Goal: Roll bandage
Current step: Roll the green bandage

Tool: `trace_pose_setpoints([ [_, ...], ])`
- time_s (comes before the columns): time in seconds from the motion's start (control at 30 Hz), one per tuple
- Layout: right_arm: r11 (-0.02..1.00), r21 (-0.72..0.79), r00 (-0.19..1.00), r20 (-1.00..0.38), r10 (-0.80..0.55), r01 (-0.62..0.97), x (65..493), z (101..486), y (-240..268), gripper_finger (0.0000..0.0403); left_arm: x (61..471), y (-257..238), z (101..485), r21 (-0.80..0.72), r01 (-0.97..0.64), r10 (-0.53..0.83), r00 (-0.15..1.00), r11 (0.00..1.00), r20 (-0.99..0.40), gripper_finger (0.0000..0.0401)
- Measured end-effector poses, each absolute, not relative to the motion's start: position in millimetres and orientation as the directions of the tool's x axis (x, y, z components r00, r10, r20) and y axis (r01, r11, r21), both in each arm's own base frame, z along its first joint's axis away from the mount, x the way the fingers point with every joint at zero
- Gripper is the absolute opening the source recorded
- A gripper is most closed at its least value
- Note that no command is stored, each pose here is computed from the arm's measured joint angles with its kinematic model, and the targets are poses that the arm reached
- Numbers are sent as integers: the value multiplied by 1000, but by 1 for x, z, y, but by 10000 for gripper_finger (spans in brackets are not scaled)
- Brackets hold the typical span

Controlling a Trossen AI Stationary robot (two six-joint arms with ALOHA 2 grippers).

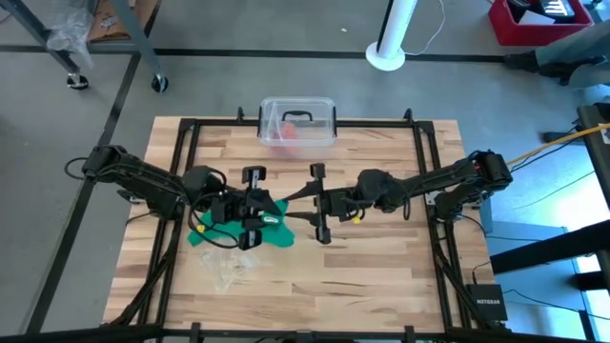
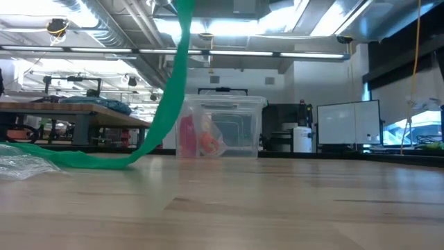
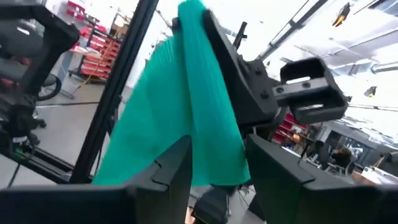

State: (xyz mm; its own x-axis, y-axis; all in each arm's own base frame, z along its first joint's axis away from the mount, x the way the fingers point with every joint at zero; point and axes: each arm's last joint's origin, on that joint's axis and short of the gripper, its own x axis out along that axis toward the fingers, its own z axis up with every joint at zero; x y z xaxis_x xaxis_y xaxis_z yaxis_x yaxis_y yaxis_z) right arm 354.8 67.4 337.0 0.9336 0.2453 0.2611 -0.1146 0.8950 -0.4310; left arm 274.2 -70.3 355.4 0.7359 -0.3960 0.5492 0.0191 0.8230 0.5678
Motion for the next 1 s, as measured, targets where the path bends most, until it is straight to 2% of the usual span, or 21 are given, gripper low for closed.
trace_pose_setpoints([
  [0.37,874,-469,932,244,267,-127,359,339,69,143,274,-71,355,556,34,-398,736,830,548,63],
  [0.5,870,-471,937,218,274,-145,363,340,70,106,274,-71,355,554,40,-399,738,831,545,63],
  [0.73,866,-476,942,194,274,-154,364,341,70,19,275,-71,354,545,61,-401,747,836,531,63],
  [0.87,864,-483,949,182,257,-141,364,340,70,19,274,-70,355,458,38,-313,780,888,542,69],
  [1.0,871,-478,965,154,212,-115,362,340,68,20,269,-71,358,411,-17,-212,837,911,505,101],
])
